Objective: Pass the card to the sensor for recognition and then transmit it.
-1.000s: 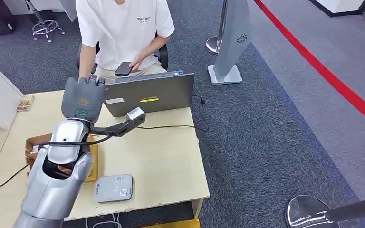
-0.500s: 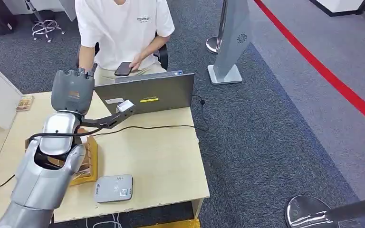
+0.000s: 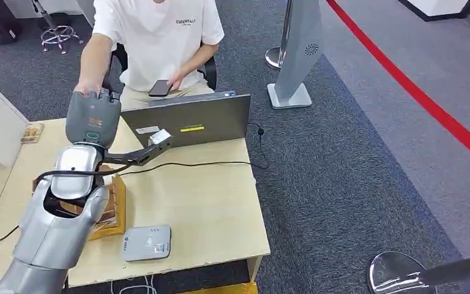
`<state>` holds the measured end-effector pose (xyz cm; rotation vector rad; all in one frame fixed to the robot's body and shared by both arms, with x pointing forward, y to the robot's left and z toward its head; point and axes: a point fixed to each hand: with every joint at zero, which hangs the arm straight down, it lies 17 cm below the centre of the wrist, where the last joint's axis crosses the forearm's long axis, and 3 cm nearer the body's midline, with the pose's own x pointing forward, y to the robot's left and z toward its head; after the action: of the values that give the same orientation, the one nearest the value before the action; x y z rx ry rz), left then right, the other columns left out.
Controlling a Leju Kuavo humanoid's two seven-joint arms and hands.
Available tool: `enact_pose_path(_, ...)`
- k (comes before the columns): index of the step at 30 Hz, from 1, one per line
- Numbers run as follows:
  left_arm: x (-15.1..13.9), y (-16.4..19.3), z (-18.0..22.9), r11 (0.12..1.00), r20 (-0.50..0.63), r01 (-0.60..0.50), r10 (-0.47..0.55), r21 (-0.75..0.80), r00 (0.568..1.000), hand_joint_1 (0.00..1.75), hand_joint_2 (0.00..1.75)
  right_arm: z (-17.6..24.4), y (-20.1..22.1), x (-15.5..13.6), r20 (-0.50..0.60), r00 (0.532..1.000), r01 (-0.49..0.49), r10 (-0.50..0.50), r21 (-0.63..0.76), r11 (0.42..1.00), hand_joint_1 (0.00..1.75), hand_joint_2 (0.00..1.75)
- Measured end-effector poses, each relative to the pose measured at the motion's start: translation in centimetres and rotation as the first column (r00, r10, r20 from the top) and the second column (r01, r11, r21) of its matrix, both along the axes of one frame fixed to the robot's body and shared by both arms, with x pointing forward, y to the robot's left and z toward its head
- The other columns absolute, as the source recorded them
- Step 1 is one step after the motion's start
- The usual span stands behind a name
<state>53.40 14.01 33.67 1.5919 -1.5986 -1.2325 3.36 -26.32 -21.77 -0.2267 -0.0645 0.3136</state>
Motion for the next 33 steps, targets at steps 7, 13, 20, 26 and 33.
enact_pose_path(7,0.0,0.1,-0.1,1.0,-0.001,-0.001,0.001,0.001,1.0,1.75,1.75,0.0,0.0,0.0,0.0,1.0,0.0,0.0,0.0,1.0,0.0,1.75)
enact_pose_path(13,0.1,0.1,-0.1,1.0,-0.002,-0.003,0.003,0.003,1.0,1.75,1.75,0.0,0.0,0.0,0.0,1.0,0.0,0.0,0.0,1.0,0.0,1.75)
enact_pose_path(20,0.2,0.2,-0.3,1.0,-0.007,-0.004,0.004,0.005,1.0,1.75,1.75,0.0,0.0,0.0,0.0,1.0,0.0,0.0,0.0,1.0,0.0,1.75)
enact_pose_path(26,3.7,8.7,-0.1,0.959,-0.027,-0.28,0.282,0.048,0.959,1.75,1.75,0.0,0.3,0.0,-0.01,1.0,0.011,-0.01,0.017,1.0,0.0,1.75)
enact_pose_path(33,5.2,11.8,-0.1,0.935,-0.028,-0.345,0.349,0.086,0.937,1.75,1.75,0.0,0.6,-0.1,-0.017,1.0,0.008,-0.008,0.023,1.0,0.0,1.75)
